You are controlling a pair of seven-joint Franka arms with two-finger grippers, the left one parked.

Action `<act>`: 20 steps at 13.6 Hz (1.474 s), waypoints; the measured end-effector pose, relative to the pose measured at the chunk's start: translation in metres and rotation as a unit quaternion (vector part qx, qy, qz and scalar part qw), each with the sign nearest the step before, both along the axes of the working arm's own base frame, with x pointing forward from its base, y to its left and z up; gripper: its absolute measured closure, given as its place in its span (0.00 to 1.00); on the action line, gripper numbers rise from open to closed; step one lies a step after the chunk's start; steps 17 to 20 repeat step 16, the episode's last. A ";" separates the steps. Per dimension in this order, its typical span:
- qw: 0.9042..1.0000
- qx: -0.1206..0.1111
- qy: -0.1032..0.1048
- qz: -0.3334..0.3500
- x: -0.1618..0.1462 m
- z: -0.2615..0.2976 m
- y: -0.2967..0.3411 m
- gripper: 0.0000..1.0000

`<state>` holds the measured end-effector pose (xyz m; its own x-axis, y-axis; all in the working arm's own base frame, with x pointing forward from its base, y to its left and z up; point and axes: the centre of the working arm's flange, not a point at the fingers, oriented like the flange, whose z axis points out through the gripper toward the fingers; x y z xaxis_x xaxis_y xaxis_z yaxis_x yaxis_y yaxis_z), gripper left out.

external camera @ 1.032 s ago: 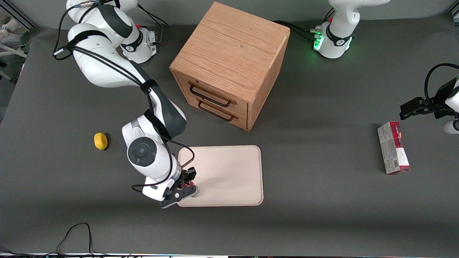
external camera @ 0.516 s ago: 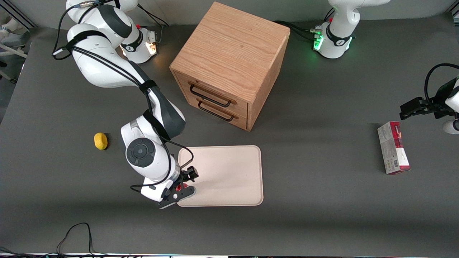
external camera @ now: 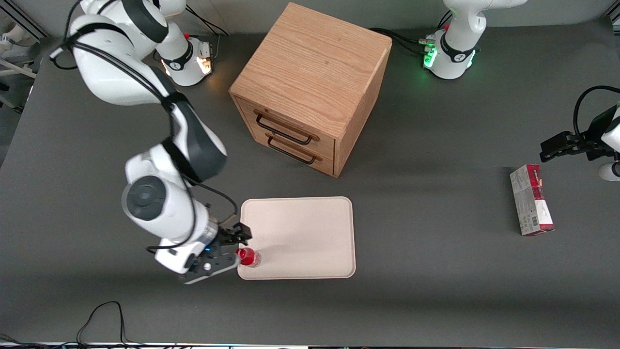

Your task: Place coke bottle on tray

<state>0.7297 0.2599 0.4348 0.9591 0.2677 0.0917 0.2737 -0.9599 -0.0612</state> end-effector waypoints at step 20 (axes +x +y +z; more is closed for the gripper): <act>0.983 -0.005 0.057 -0.177 -0.167 0.137 -0.243 0.00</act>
